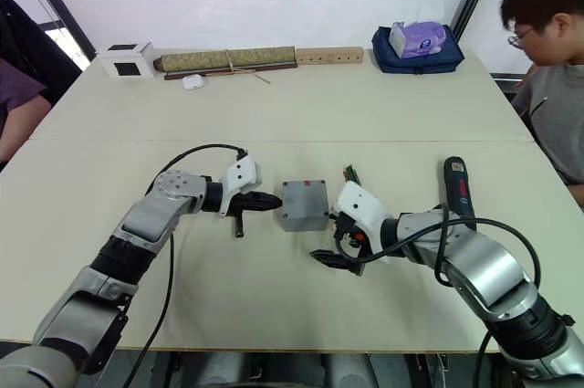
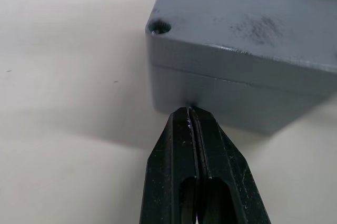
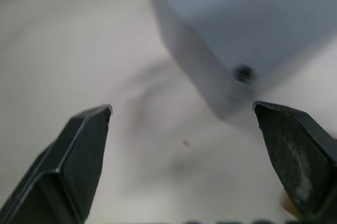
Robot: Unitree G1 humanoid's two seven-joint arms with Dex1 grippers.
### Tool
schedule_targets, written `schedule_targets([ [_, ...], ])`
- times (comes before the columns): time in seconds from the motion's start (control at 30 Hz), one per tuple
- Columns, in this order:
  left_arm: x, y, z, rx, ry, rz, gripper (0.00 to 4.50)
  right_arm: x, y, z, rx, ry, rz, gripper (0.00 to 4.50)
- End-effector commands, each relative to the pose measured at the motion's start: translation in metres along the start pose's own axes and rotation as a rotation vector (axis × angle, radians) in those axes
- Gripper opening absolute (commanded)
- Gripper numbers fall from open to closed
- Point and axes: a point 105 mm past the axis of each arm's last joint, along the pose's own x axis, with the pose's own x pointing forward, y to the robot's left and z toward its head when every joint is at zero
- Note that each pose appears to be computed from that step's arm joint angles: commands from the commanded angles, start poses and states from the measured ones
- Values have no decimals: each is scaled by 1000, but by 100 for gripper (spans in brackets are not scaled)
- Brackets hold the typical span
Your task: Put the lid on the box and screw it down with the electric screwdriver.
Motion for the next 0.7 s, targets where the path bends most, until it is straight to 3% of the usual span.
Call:
schedule_targets([
  [0.03, 3, 12, 26, 59, -74, 31, 0, -1, 16, 16, -31, -64, 39, 447],
  [0.27, -9, 28, 14, 73, -27, 92, 0, -8, 18, 13, -24, -51, 16, 447],
  [0.4, -22, 27, -7, 78, 47, 86, 0, -24, 0, 16, -45, -47, -55, 447],
  [0.5, -24, 17, -12, 53, 46, 47, 0, -31, -13, 17, -55, -45, -91, 447],
  [0.7, -27, -27, -21, -21, 56, -121, 0, -37, -48, 7, -138, 31, -163, 447],
])
